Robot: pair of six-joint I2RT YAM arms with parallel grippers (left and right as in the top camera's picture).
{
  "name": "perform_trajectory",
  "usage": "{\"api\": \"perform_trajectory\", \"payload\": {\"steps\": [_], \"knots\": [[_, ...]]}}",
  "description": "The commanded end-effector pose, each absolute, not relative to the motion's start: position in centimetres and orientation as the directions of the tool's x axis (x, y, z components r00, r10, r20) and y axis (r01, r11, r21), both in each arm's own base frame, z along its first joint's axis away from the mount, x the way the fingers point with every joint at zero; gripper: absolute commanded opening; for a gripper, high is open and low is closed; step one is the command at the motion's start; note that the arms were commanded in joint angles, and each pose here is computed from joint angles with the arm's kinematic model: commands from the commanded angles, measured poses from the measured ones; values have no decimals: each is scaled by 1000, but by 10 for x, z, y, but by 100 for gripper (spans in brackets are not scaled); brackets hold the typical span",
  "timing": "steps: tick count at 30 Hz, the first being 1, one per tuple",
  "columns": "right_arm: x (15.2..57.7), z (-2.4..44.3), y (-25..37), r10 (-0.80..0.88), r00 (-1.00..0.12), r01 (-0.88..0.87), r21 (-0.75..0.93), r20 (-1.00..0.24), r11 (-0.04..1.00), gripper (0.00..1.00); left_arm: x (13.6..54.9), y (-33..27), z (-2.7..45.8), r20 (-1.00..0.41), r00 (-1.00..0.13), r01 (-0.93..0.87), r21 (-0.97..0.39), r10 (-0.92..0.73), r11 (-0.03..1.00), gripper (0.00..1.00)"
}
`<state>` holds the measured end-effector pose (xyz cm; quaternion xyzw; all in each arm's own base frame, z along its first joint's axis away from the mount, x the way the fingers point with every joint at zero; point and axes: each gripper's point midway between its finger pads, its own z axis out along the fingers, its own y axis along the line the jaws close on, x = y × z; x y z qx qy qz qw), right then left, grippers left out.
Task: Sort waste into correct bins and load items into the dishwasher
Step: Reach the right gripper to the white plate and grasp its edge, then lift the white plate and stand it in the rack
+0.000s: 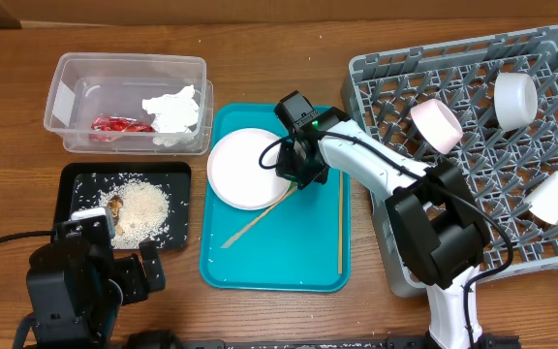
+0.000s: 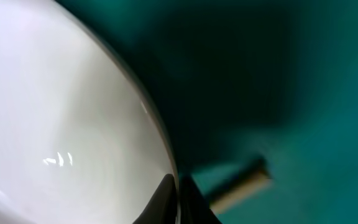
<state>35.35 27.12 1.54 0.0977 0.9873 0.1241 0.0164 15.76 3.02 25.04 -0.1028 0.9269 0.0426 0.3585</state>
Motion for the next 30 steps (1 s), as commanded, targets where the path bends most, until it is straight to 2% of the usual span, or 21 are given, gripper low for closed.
{"api": "perform_trajectory", "payload": {"steps": [1,6,12,16,19,21,25,27,30], "knots": [[357,14,270,204,-979,196,247,-6,949,4,158,33,252,-677,-719,-229,16,-158,973,100],[370,41,254,196,-977,170,248,-84,954,4,158,33,252,-677,-719,-229,16,-158,973,100],[404,125,204,152,-922,108,143,-356,984,4,158,33,252,-677,-719,-229,16,-158,973,100],[424,191,155,121,-823,124,32,-556,992,4,158,33,252,-677,-719,-229,16,-158,973,100],[434,236,109,57,-728,183,-113,-683,977,4,158,33,252,-677,-719,-229,16,-158,973,100],[435,259,76,8,-680,265,-236,-733,935,4,158,33,252,-677,-719,-229,16,-158,973,100],[424,287,15,-55,-634,476,-445,-772,759,4,158,33,252,-677,-719,-229,16,-158,973,99],[418,291,-1,-58,-618,545,-481,-784,687,4,158,33,252,-677,-719,-229,16,-158,973,100],[411,280,-11,-34,-615,588,-487,-788,646,4,158,33,252,-677,-719,-229,16,-158,973,100]]}}
